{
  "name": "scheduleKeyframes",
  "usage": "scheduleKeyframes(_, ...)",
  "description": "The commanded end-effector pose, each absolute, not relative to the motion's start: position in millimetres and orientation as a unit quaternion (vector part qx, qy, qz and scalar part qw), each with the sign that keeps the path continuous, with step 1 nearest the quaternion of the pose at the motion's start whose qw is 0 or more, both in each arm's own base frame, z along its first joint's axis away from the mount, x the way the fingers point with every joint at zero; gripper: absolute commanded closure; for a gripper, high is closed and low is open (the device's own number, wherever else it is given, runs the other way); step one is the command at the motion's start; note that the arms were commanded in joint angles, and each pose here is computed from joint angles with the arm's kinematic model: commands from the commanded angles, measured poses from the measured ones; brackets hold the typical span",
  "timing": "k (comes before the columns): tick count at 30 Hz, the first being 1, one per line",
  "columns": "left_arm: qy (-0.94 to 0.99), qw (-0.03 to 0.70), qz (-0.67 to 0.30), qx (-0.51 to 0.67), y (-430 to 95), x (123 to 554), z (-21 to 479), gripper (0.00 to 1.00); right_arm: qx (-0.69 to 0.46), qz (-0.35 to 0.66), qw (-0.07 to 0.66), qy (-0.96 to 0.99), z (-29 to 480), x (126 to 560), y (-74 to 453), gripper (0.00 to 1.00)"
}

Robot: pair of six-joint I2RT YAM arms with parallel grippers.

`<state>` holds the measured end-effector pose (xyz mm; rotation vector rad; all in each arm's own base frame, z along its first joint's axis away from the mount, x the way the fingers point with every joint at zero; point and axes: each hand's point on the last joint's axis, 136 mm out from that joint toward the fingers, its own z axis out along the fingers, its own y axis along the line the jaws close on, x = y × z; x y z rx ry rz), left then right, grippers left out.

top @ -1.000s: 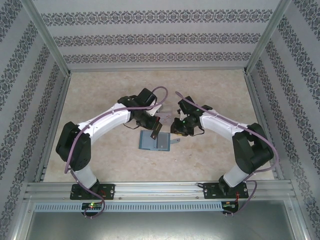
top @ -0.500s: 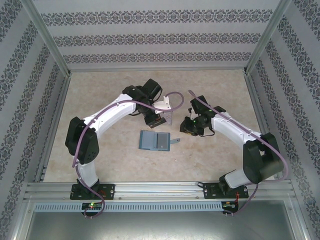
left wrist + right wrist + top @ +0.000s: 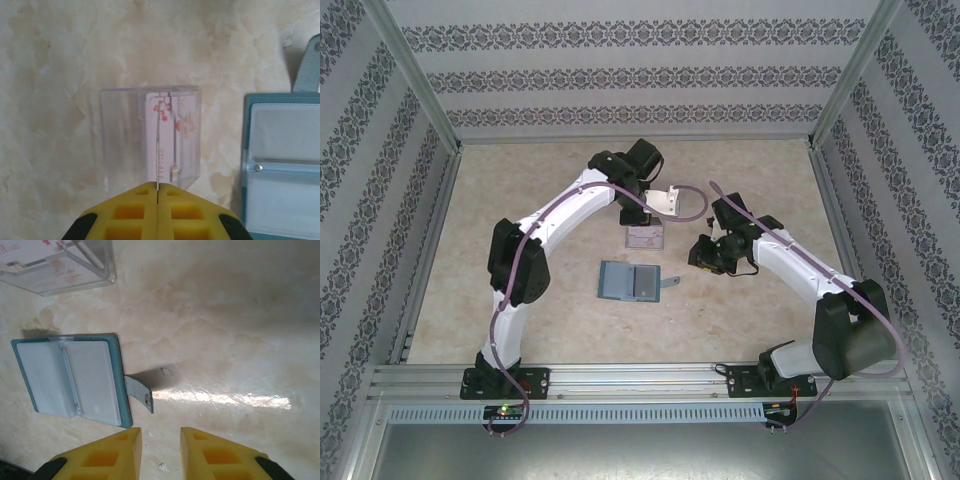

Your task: Take the credit cards out of the card holder

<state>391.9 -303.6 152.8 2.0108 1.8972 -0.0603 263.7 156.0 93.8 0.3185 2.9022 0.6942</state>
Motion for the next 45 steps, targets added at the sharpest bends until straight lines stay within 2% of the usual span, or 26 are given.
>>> scheduleKeyframes(1, 0.657, 0.152, -0.012, 0.739, -293.6, 391.4, 148.6, 1.0, 0.108, 0.22, 0.069, 0.967, 91.1, 258.6, 145.8, 0.73)
scheduleKeyframes(17, 0.666, 0.133, -0.004, 0.734, -295.0, 421.5, 126.1, 1.0, 0.126, 0.222, 0.065, 0.965, 87.1, 260.3, 134.0, 0.73)
scheduleKeyframes(36, 0.681, 0.057, -0.051, 0.728, -281.1, 396.8, 103.5, 1.0, 0.131, 0.223, 0.062, 0.964, 85.0, 258.7, 131.7, 0.73)
scheduleKeyframes(45, 0.695, 0.043, -0.056, 0.715, -276.3, 398.7, 95.8, 1.0, 0.131, 0.223, 0.059, 0.964, 83.3, 258.0, 131.6, 0.73)
